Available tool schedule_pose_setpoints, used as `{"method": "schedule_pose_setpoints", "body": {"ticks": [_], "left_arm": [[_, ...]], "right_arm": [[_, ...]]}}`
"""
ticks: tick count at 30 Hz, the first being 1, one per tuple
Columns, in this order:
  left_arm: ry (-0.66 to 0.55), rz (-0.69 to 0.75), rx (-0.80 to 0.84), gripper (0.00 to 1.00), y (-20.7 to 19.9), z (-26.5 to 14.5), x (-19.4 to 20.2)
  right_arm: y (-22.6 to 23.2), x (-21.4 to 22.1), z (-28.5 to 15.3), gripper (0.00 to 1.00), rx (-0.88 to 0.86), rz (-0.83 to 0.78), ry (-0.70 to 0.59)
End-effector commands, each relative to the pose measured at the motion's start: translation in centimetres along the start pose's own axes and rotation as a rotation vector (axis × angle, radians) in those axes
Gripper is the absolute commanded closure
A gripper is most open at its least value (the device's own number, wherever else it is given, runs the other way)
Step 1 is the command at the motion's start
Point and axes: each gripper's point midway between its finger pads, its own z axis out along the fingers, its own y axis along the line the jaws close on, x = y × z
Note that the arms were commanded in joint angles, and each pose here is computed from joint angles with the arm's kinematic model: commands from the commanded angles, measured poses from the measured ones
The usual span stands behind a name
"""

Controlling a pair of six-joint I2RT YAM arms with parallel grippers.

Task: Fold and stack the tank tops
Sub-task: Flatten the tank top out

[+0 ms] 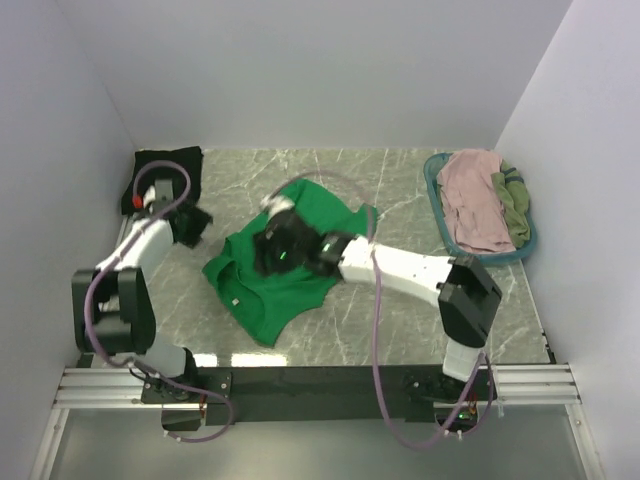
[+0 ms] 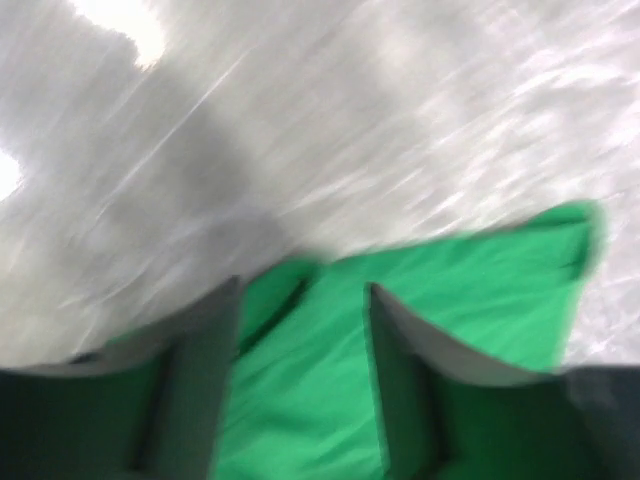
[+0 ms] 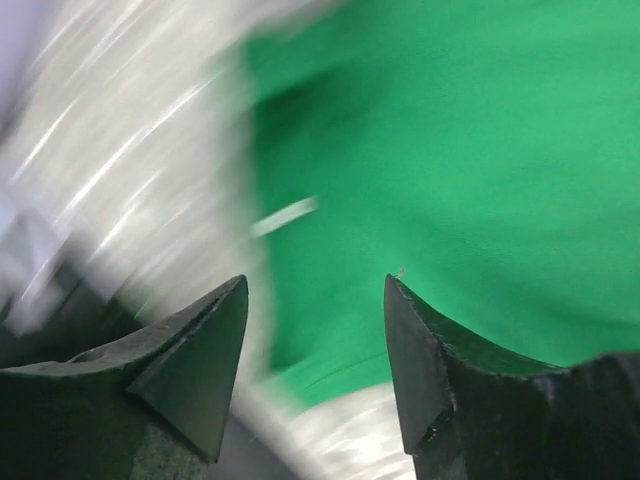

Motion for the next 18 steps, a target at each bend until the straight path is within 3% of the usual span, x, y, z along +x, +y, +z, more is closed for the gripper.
{"method": "schedule_pose_setpoints", "body": {"ticks": [1,2,4,6,9,12,15,18], "left_arm": [[-0.095,0.058,0.16,0.37,-6.3,-1.2,-4.7],[-0.105,0.068,0.19,0.34,-7.2,-1.6,-5.2],[-0.148,0.097,0.237,0.27,-8.8,-3.3,-6.3],[-0.159,0.127,0.253,0.27,-9.7,-4.6,-6.3],[-0.07,0.176,0.251,0.32,-8.8,-5.5,-2.1],[-0.021,0.233,0.218,0.33,-6.9,-5.6,2.6],[0.012,0.249,0.206,0.34,-5.4,-4.7,4.9],[0.055,0.269,0.266,0.34,-6.4,-3.9,6.0]], "right_arm": [[-10.9,-4.8,-2.7,0.35,0.321,0.106,-0.134],[-15.6,-5.6,-3.8,0.35,0.441,0.176,-0.169],[-20.1,-5.8,-4.9,0.35,0.526,0.236,-0.179],[-25.6,-5.6,-6.0,0.35,0.642,0.292,-0.176],[-30.7,-5.0,-6.5,0.35,0.75,0.326,-0.146],[-34.0,-5.0,-5.8,0.35,0.808,0.349,-0.11],[-35.9,-6.0,-5.2,0.35,0.829,0.372,-0.126],[-37.8,-6.7,-4.6,0.35,0.858,0.387,-0.111]]}}
